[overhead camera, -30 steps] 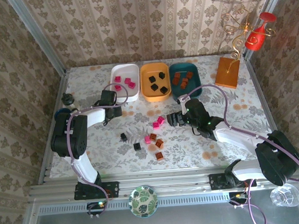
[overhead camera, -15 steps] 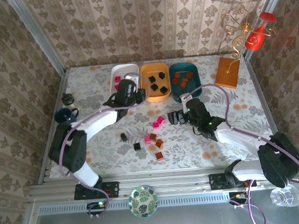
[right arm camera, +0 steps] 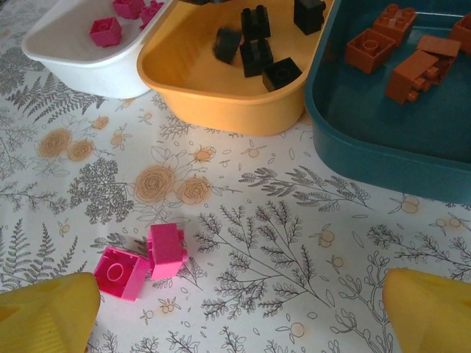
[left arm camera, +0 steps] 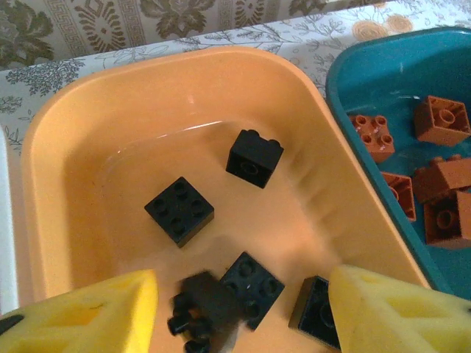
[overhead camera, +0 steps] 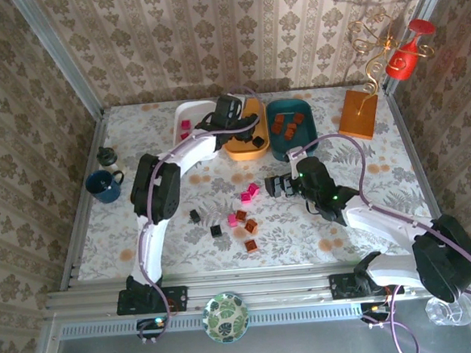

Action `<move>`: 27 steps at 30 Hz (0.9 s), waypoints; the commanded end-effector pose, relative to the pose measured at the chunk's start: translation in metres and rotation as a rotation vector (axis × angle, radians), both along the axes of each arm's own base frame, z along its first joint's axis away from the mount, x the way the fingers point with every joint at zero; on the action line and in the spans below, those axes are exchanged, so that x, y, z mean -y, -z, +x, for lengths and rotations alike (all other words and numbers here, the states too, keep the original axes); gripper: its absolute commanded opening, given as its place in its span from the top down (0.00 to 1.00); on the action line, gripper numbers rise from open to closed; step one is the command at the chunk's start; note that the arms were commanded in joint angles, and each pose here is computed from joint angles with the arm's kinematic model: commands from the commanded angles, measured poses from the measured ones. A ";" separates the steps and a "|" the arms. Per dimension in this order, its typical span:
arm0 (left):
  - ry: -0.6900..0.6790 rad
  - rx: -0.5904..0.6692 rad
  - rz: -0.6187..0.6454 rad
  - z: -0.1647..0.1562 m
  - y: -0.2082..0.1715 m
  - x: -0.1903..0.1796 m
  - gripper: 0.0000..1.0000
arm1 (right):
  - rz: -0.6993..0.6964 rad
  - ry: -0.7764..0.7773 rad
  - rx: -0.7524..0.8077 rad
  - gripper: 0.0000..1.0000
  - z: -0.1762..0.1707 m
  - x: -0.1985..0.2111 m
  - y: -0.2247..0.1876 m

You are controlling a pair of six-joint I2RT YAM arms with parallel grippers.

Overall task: Sort the legos into containers by color
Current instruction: Place the lego in the container, then pick up the lego from the bottom-left of the table.

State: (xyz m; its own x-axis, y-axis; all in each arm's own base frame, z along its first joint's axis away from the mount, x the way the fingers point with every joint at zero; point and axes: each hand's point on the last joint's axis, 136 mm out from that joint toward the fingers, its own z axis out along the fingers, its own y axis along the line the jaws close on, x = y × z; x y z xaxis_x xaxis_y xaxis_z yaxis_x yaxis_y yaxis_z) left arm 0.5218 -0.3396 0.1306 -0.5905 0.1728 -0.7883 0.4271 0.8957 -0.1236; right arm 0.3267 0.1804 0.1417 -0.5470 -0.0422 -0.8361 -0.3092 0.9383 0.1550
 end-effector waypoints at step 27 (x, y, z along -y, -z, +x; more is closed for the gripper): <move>-0.238 -0.364 0.042 -0.270 0.084 -0.184 0.33 | 0.010 -0.009 -0.030 0.00 0.005 -0.009 0.011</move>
State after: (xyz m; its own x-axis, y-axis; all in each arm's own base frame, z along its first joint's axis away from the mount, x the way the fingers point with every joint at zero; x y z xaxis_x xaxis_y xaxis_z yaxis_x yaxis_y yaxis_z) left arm 0.2492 -0.1470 0.0507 -0.8448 0.0645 -0.5311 0.1676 0.9746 -0.1483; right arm 0.3270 0.1844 0.1156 -0.6016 -0.0672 -0.7959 -0.3096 0.9382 0.1548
